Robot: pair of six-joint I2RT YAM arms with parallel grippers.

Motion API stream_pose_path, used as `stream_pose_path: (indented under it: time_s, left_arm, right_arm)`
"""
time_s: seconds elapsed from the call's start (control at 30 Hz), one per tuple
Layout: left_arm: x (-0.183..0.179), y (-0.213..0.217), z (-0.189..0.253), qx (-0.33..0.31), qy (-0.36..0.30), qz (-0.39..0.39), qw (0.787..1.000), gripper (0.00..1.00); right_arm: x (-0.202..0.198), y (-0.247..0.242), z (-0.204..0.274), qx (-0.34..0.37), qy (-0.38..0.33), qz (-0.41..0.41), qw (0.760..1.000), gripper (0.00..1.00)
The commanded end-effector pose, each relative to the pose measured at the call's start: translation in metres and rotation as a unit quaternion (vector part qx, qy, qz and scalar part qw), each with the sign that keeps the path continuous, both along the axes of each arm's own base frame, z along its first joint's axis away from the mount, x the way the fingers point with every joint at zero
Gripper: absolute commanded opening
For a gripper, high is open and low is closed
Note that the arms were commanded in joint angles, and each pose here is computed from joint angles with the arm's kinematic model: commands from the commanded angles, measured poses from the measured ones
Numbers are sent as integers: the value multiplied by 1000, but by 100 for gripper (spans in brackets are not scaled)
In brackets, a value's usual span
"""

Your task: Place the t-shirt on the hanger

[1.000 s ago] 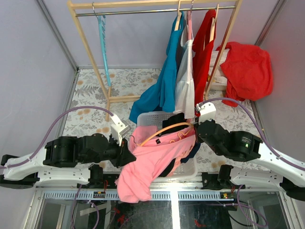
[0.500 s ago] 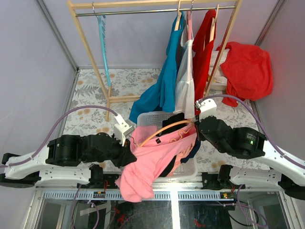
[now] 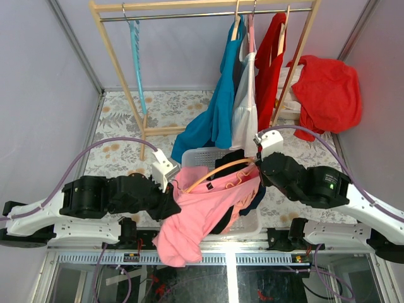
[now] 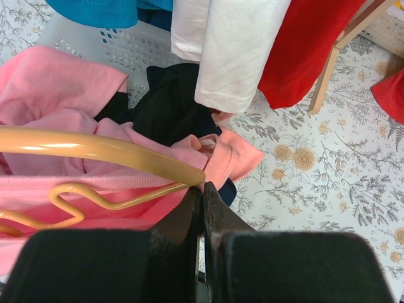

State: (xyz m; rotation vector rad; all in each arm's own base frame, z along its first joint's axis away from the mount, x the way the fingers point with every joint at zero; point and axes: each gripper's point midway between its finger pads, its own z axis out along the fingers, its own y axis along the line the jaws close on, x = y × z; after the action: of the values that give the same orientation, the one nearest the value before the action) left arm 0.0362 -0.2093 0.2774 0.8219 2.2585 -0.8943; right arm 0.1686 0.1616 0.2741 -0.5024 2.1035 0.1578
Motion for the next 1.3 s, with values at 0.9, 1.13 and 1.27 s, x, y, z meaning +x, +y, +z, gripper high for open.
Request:
stream_pose_path:
  time_s: [0.9,1.13,1.27]
  left_arm:
    - [-19,0,2,9,20,-57,998,1]
    - [-20,0,-2,25,25,-60,998,1]
    - [-17,1,-6,39,22,-52,998,1]
  right_arm:
    - [7,-31,6,22,-45,-55,997,0]
    - [7,-33,19,16,-53,-51,997,0]
    - [6,-38,27,15,-56,-51,997,0]
